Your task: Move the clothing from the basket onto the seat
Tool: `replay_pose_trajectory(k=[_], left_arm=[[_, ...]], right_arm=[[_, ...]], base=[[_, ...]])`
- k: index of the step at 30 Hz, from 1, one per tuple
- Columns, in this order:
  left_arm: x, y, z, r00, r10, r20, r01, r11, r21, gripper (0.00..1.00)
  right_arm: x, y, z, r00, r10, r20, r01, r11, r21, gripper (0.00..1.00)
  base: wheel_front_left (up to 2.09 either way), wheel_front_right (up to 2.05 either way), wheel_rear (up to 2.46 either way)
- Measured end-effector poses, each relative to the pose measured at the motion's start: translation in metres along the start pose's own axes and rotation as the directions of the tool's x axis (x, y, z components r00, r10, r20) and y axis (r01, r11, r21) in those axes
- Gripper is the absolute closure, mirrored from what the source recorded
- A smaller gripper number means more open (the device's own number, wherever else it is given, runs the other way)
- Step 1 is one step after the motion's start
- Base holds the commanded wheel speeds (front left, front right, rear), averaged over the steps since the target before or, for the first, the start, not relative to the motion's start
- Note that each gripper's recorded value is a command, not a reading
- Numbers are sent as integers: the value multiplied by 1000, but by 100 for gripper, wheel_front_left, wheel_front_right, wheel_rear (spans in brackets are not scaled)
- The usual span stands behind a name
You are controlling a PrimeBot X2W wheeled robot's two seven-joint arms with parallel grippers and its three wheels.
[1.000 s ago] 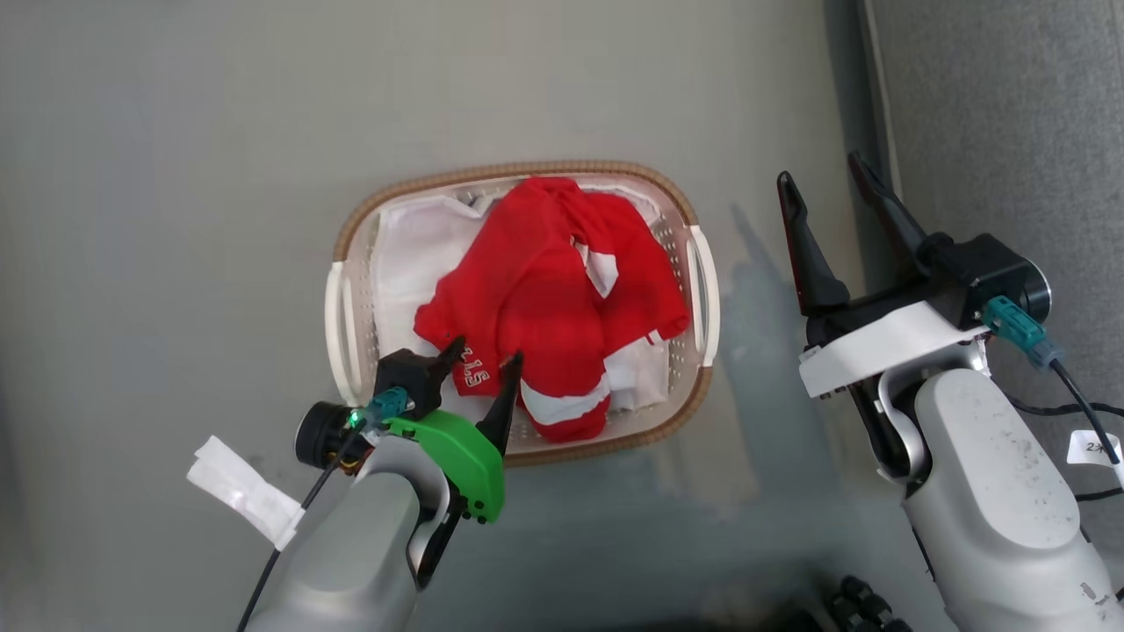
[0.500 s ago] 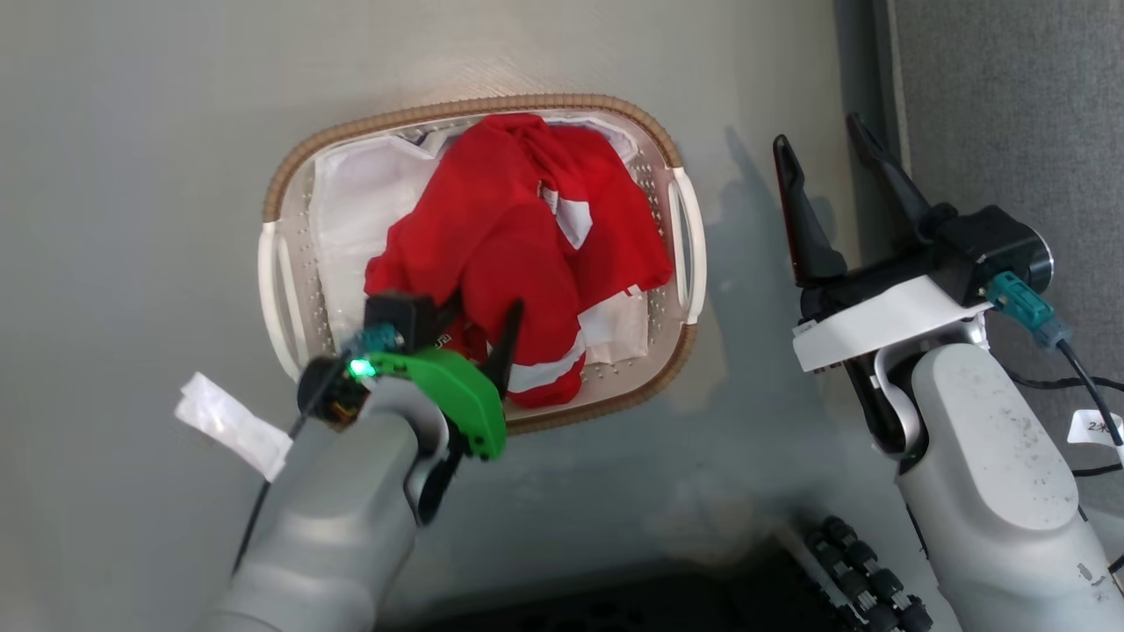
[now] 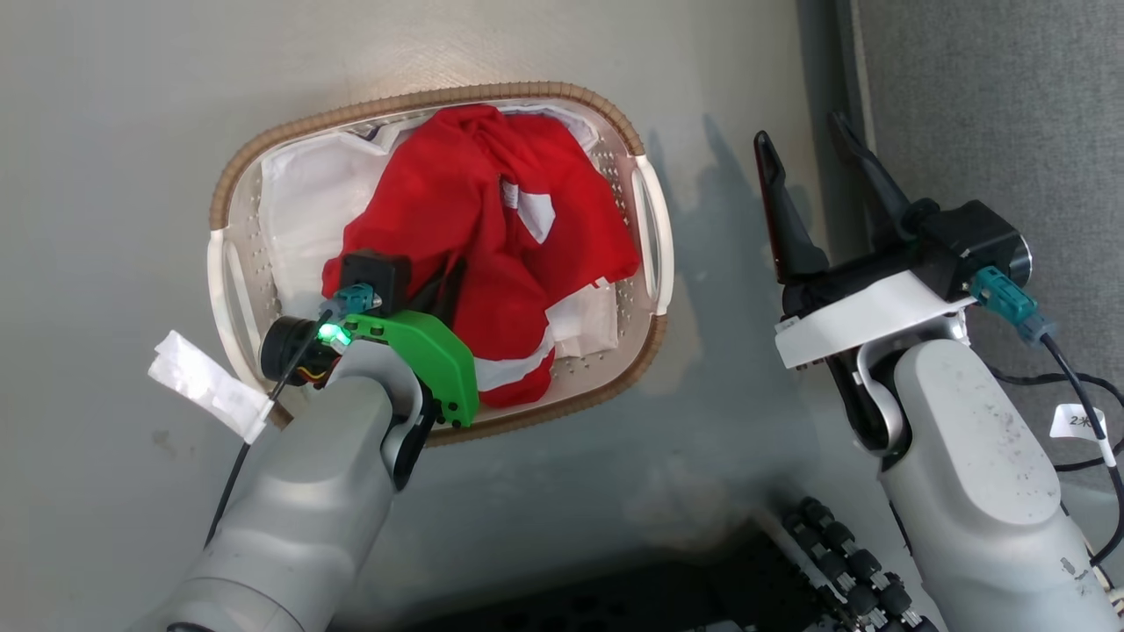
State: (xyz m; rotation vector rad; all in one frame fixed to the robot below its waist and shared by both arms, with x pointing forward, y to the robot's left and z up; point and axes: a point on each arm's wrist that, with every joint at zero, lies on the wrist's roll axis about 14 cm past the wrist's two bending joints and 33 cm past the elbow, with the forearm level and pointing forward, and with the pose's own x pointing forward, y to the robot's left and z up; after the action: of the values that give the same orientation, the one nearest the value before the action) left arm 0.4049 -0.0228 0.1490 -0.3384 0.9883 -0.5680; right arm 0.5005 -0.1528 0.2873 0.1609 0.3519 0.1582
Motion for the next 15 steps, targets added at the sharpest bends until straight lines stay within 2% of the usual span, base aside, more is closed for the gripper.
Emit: replay_pose_trajectory(k=[8,15], left_arm=[[-21,-9,18,998,-16,62,14,1000,26,100],[-58,-13,56,980,6,200,-17,998,57,100]], right_arm=[[-10,6,21,999,0,32,0,1000,9,0],[-32,19,40,998,14,56,-15,1000,26,0]], base=[[0,0,0],[0,0,0]])
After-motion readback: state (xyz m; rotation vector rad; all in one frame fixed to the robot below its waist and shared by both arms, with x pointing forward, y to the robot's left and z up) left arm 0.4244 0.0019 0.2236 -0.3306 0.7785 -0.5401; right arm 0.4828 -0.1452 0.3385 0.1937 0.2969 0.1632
